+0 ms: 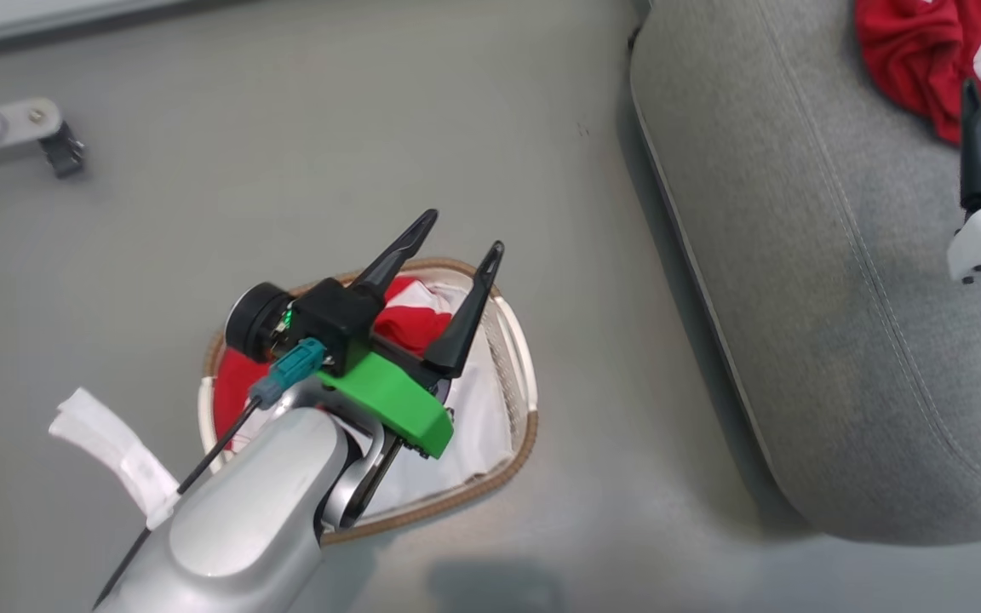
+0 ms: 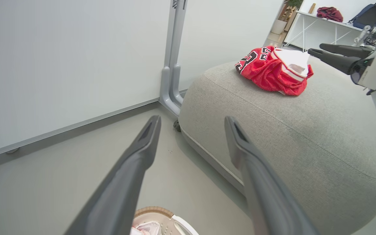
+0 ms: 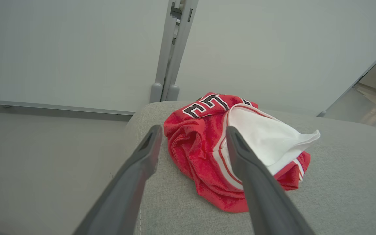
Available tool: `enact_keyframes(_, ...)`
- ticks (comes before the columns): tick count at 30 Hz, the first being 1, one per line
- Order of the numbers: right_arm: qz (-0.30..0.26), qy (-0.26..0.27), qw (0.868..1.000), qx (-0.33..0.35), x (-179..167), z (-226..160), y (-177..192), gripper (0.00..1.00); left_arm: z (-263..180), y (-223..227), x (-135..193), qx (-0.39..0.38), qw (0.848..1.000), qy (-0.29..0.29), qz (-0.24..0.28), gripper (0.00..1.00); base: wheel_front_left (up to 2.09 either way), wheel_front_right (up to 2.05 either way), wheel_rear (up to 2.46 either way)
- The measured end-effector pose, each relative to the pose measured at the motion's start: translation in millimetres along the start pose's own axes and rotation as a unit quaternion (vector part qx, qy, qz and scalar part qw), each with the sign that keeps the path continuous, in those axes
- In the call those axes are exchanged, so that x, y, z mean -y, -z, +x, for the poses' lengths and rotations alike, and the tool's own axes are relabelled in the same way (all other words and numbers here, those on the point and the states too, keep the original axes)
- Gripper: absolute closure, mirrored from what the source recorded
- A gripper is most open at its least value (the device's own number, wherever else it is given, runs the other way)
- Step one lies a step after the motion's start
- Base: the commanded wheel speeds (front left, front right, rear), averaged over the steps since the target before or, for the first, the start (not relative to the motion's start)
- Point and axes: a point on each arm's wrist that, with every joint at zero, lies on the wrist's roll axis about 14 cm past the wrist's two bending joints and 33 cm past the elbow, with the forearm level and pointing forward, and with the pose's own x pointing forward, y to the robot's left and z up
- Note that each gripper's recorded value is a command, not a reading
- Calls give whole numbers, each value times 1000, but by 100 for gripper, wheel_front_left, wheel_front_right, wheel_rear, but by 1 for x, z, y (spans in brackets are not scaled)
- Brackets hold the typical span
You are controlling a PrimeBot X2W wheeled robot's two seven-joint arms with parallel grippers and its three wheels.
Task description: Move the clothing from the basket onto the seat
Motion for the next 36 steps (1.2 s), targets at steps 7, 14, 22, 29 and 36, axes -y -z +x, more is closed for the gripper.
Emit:
enact_keyframes(7, 46, -44, 997, 39, -54, -15, -24, 0, -48, -28, -38, 33, 993, -114, 5, 0, 0, 0, 0)
enact_keyframes(14, 97, -80, 990, 68, -106, -47, -40, 0, -127, -39, -76, 51, 968, -247, 13, 0, 0, 0, 0)
enact_keyframes(22, 126, -110, 982, 86, -148, -87, -51, 0, -205, -36, -88, 66, 934, -351, 7, 0, 0, 0, 0)
enact_keyframes(29, 145, -124, 978, 87, -160, -120, -50, 0, -249, -25, -77, 72, 917, -392, -4, 0, 0, 0, 0)
enact_keyframes(36, 180, -141, 971, 65, -172, -147, -34, 0, -257, -31, -67, 91, 914, -395, 2, 0, 0, 0, 0)
